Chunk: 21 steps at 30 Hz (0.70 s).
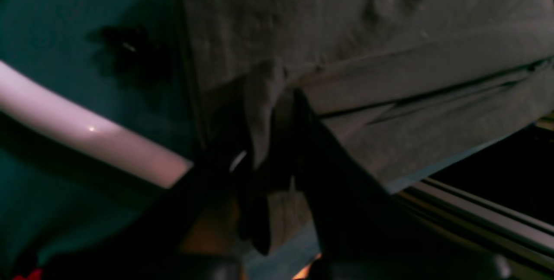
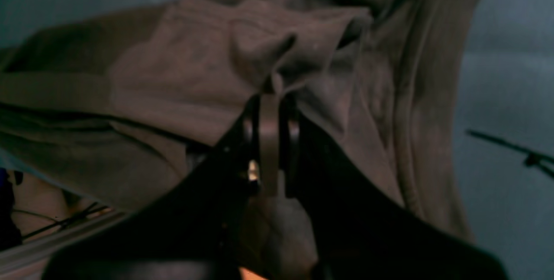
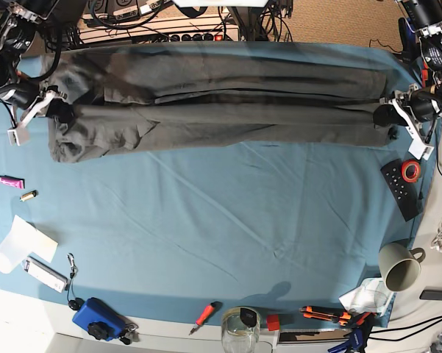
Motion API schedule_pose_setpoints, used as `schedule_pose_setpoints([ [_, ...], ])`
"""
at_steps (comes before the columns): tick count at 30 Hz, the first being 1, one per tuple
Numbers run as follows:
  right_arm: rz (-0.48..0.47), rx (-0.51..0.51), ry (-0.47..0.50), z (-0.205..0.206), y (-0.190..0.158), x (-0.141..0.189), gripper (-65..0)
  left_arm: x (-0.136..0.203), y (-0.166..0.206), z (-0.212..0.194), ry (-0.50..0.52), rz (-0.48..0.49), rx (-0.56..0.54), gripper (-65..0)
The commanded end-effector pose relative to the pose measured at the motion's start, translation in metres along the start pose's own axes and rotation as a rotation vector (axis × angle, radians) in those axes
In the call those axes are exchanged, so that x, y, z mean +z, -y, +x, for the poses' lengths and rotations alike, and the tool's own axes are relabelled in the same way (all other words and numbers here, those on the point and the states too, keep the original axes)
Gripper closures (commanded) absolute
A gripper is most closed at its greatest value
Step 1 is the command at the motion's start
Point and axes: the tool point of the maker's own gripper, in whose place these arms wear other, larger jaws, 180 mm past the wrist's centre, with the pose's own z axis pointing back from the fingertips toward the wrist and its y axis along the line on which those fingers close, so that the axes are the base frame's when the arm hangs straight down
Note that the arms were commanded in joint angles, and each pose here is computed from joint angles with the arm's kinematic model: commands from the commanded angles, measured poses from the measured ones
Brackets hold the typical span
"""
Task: Fold the T-shirt properly
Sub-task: 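Lower the shirt into a long strip with both grippers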
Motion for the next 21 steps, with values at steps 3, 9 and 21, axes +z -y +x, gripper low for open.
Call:
schedule_pose_setpoints([
  [3, -0.014, 0.032, 0.032, 0.0123, 0.0023, 0.0080, 0.0, 0.0085, -0.0032, 0.0075, 0.020, 0.016, -0.025, 0.0],
  [9, -0.014, 0.032, 0.031, 0.0122, 0.0022, 0.0080, 0.0, 0.0085, -0.0033, 0.0077, 0.020, 0.016, -0.025, -21.1],
  [21, 0.040, 0.021, 0.069, 0.0184, -0.0074, 0.0085, -18.5, 0.0138, 0.0034, 0.0174, 0.043, 0.026, -0.070, -32.5],
])
